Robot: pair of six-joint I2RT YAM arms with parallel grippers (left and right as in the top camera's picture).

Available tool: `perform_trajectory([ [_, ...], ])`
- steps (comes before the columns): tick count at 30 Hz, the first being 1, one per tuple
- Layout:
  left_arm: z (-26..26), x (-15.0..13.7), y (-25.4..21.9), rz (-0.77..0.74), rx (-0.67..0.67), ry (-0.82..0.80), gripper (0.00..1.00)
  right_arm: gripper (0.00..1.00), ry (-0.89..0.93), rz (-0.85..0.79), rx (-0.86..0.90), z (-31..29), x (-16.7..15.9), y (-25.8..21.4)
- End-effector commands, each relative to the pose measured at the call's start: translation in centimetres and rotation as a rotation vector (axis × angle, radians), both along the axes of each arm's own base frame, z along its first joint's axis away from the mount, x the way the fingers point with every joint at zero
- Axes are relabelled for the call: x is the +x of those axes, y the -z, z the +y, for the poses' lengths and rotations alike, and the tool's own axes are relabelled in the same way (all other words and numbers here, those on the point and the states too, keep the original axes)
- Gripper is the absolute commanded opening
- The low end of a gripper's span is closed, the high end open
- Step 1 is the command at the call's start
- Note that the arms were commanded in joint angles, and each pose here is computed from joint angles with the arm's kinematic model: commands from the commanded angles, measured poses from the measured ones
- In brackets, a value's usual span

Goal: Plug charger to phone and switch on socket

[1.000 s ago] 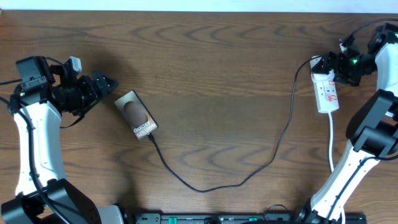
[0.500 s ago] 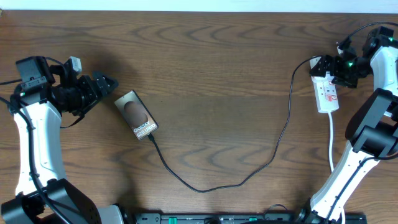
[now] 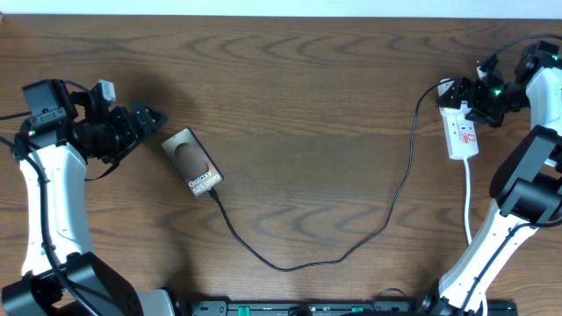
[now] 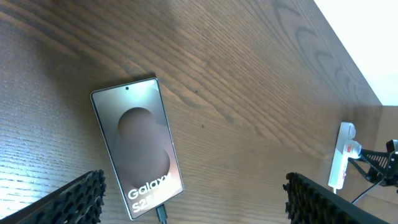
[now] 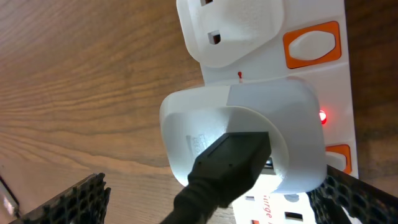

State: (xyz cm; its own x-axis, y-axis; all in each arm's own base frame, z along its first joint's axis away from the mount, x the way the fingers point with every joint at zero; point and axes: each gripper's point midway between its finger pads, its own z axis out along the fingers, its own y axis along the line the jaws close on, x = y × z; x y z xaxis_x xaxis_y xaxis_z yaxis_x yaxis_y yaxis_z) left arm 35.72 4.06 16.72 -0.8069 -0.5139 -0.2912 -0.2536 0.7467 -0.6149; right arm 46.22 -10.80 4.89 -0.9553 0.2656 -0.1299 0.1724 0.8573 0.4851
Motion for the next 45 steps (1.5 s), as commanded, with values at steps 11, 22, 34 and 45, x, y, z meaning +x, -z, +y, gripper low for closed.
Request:
perform_trajectory([
  [11,0.0,-0.2,0.2,0.004,0.013,0.012,0.9,0.99,0.09,0.192,0.01,1.5,-2.3,2.6],
  [22,0.0,-0.2,0.2,0.006,0.013,0.012,0.9,0.99,0.243,0.226,-0.275,-3.2,-4.6,-3.1],
  [34,0.0,-0.2,0.2,0.006,0.013,0.012,0.9,0.99,0.377,-0.015,-0.356,-2.3,-8.5,-17.9],
  [45,0.0,-0.2,0.2,0.006,0.013,0.012,0.9,0.99,0.417,-0.123,-0.366,-1.2,-10.9,-22.9],
])
